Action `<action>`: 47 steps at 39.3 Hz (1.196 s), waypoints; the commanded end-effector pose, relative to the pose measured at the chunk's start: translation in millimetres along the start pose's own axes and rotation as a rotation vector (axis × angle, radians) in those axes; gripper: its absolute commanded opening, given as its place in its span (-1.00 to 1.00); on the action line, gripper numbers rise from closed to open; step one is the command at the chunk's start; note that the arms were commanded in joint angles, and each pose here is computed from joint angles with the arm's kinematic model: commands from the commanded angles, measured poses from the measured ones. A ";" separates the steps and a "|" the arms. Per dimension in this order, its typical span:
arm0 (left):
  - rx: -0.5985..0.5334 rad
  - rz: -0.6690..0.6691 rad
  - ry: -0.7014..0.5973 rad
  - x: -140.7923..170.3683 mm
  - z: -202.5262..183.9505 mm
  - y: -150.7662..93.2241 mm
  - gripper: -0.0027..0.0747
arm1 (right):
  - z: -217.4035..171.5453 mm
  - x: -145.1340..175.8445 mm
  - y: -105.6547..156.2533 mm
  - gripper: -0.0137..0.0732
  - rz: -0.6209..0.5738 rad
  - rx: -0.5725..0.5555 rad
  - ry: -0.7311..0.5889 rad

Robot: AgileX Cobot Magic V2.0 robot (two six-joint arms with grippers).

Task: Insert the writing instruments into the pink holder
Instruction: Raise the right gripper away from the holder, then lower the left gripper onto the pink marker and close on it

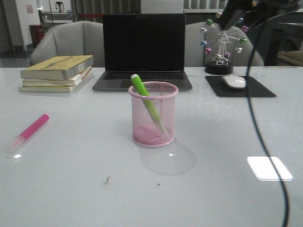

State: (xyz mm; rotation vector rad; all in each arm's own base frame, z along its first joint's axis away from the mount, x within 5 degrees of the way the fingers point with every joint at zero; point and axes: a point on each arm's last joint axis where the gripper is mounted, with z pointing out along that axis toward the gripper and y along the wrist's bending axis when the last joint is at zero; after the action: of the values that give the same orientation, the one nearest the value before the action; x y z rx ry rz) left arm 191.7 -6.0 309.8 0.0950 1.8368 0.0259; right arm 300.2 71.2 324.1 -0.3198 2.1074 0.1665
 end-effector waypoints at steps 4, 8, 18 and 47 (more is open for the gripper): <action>-0.007 -0.011 -0.119 -20.2 -3.2 0.6 0.12 | -51.2 8.3 -44.0 0.34 0.037 0.160 -0.037; -0.007 -0.011 -0.117 -20.0 -3.1 0.6 0.12 | -63.5 40.5 -59.2 0.34 0.091 0.229 0.017; -0.002 -0.011 -0.086 -17.3 -2.9 0.2 0.12 | -77.2 92.4 -58.5 0.34 0.141 0.268 0.096; 0.174 -0.045 0.299 -54.3 113.5 -39.0 0.12 | -77.2 98.6 -56.3 0.34 0.149 0.253 0.145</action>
State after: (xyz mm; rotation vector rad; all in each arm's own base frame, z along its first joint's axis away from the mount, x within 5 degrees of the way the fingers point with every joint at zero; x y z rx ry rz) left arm 294.8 -46.4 309.1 0.2288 2.2158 -0.1050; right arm 201.3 -15.0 265.5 -0.0259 2.3641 -0.0096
